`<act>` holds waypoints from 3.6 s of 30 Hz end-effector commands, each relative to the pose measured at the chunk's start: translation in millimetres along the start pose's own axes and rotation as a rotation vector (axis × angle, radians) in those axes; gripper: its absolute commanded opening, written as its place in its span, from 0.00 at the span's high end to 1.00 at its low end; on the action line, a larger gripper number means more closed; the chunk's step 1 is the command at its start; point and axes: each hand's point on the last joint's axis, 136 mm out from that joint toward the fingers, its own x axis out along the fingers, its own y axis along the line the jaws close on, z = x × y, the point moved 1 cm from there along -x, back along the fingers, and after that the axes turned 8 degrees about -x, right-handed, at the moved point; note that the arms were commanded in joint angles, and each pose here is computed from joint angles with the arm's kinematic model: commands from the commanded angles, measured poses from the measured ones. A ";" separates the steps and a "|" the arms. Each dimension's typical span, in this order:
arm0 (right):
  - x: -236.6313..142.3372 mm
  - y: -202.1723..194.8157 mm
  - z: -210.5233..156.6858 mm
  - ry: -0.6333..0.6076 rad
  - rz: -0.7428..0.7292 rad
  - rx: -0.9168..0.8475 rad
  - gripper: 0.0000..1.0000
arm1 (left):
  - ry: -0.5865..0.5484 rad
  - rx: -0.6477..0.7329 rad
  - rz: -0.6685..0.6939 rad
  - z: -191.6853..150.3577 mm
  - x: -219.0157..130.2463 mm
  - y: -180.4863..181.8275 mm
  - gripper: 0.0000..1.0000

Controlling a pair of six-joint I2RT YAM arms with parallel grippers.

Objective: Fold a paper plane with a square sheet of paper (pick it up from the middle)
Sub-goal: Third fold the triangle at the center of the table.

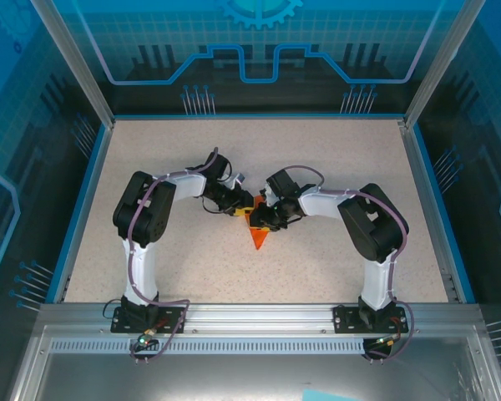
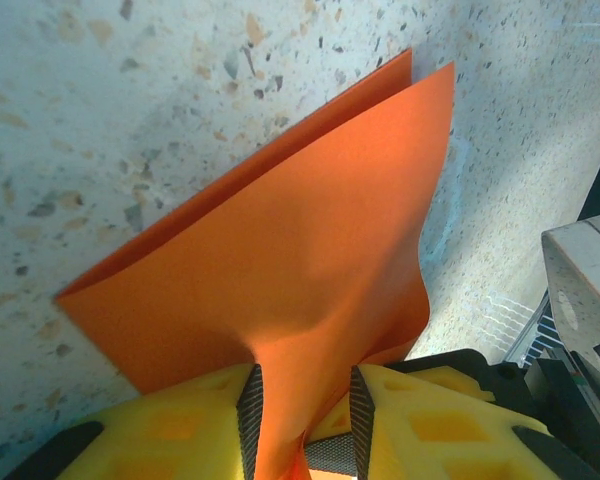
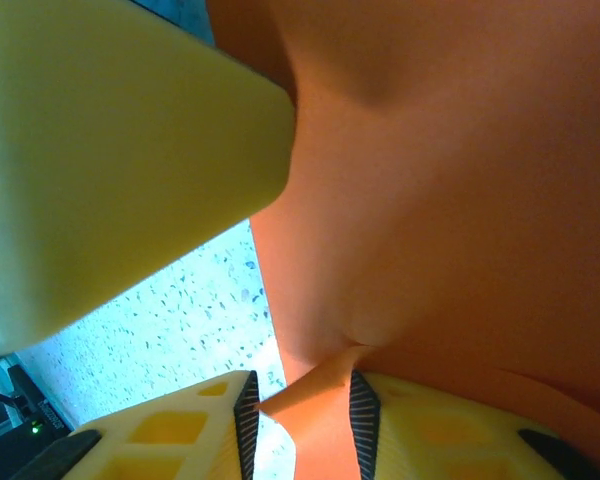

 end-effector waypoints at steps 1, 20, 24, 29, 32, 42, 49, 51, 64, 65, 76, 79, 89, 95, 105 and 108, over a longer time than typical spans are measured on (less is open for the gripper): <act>13.6 -14.6 -11.5 0.038 -0.056 -0.003 0.63 | 0.041 -0.034 0.046 -4.6 11.8 21.4 0.67; 14.5 -17.0 -17.4 0.035 -0.043 -0.019 0.58 | -0.063 0.026 -0.010 1.4 -34.4 -35.5 0.67; 15.1 -17.7 -19.1 0.035 -0.038 -0.019 0.59 | -0.099 0.015 -0.009 -7.1 -49.2 -40.2 0.68; 15.9 -17.8 -21.1 0.037 -0.029 -0.022 0.60 | -0.129 -0.026 -0.003 -20.9 -57.7 -33.5 0.72; 16.4 -17.2 -21.8 0.037 -0.020 -0.027 0.62 | -0.125 -0.068 0.000 -28.5 -53.1 -21.9 0.78; 17.2 -20.2 -26.2 0.044 -0.018 -0.025 0.74 | -0.079 -0.122 -0.043 -47.1 -35.3 -4.2 0.81; 17.1 -24.7 -28.2 0.048 -0.034 -0.017 0.85 | -0.044 -0.126 -0.040 -53.2 -20.5 -0.9 0.82; 16.6 -25.4 -29.0 0.049 -0.039 -0.017 0.86 | -0.033 -0.134 -0.042 -54.1 -15.8 2.2 0.83; 14.0 -26.5 -30.2 0.045 -0.046 -0.013 0.88 | 0.016 -0.118 -0.026 -60.8 1.2 4.3 0.83; 13.0 -27.2 -29.8 0.042 -0.048 -0.012 0.88 | 0.019 -0.117 -0.022 -61.0 2.0 5.3 0.83; 11.7 -29.7 -32.2 0.041 -0.049 -0.004 0.90 | 0.038 -0.118 0.015 -62.7 9.3 14.1 0.83; 11.8 -29.7 -32.8 0.041 -0.047 -0.004 0.90 | 0.037 -0.118 0.020 -61.3 11.1 15.8 0.83; 5.3 -16.7 -27.2 0.006 0.011 -0.015 0.82 | 0.040 -0.114 0.119 -59.6 15.4 35.0 0.84; 0.0 -12.5 -26.2 -0.011 0.028 -0.020 0.81 | 0.054 -0.115 0.161 -57.4 21.2 45.9 0.84; -7.1 -7.2 -22.1 -0.049 0.062 -0.030 0.81 | 0.068 -0.093 0.261 -54.6 24.1 59.1 0.84; -11.5 -4.2 -19.5 -0.070 0.084 -0.036 0.81 | 0.070 -0.079 0.301 -54.2 24.9 62.0 0.85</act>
